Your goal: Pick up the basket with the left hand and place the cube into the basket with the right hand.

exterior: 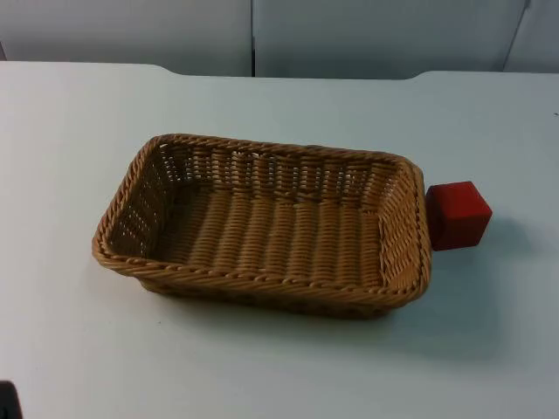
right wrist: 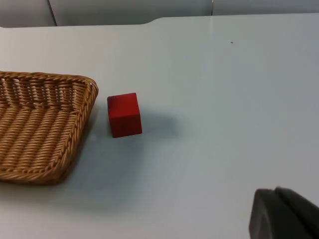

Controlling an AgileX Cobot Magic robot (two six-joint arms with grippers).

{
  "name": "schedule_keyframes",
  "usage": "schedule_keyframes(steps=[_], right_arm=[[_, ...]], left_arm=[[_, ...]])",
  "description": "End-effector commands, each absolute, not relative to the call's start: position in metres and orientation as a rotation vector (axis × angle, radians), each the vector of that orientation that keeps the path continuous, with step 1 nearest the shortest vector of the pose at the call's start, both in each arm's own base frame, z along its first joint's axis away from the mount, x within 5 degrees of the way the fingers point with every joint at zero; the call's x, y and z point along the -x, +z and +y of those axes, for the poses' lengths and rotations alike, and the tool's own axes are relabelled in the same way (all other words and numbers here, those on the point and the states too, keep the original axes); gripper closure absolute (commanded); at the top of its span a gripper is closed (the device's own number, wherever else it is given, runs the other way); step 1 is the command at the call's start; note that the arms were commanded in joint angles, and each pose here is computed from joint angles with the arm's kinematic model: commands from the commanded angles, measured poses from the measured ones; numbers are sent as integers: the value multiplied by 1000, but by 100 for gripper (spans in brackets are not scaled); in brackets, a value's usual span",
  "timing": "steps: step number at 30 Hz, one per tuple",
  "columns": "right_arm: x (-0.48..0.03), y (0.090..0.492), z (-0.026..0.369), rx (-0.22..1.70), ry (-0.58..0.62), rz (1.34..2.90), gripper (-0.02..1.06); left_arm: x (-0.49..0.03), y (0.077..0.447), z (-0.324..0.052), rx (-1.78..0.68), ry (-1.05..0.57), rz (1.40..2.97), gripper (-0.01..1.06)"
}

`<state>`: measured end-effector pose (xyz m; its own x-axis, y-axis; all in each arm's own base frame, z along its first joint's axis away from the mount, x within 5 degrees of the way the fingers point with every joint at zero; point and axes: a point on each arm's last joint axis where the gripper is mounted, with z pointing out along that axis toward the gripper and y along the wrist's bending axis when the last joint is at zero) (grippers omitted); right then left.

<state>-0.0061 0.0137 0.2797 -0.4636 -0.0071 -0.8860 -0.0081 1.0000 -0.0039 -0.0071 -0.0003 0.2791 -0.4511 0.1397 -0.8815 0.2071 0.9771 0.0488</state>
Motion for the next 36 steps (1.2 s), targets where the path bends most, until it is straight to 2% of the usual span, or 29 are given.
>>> schedule_keyframes(steps=[1, 4, 5, 6, 8, 9, 10, 11, 15, 17, 18, 21, 22, 25, 27, 28, 29, 36], right_arm=[[6, 279, 14, 19, 5, 2048, 104], [6, 279, 14, 19, 5, 2048, 104], [6, 279, 14, 19, 5, 2048, 104], [6, 279, 14, 19, 5, 2048, 104], [6, 279, 14, 19, 5, 2048, 104], [6, 279, 14, 19, 5, 2048, 104], [6, 279, 14, 19, 5, 2048, 104], [6, 279, 14, 19, 5, 2048, 104], [6, 279, 14, 19, 5, 2048, 104], [6, 279, 14, 19, 5, 2048, 104], [6, 279, 14, 19, 5, 2048, 104], [6, 279, 14, 19, 5, 2048, 104], [6, 279, 14, 19, 5, 2048, 104], [6, 279, 14, 19, 5, 2048, 104], [6, 279, 14, 19, 5, 2048, 104], [6, 279, 14, 19, 5, 2048, 104], [6, 279, 14, 19, 5, 2048, 104], [6, 279, 14, 19, 5, 2048, 104]], left_arm=[[7, 279, -1, -244, -97, 2034, 105], [1, 298, -18, -197, -365, 2024, 105], [1, 298, -18, -197, -365, 2024, 105], [-9, 307, -27, -209, -486, 2041, 105], [-32, 320, -47, -300, -685, 2089, 105], [-32, 320, -47, -300, -685, 2089, 105], [-57, 325, -62, -387, -828, 2141, 105], [-72, 325, -69, -432, -896, 2171, 105], [-127, 306, -87, -513, -1046, 2271, 105], [-171, 273, -97, -506, -1115, 2366, 103], [-171, 273, -97, -506, -1115, 2366, 103], [-214, 233, -102, -448, -1096, 2464, 91], [-214, 233, -102, -448, -1096, 2464, 91], [-249, 204, -102, -411, -997, 2566, 66], [-270, 191, -103, -395, -941, 2602, 46], [-270, 191, -103, -395, -941, 2602, 46], [-282, 185, -102, -399, -900, 2609, 37], [-322, 177, -93, -449, -596, 2575, 37]])
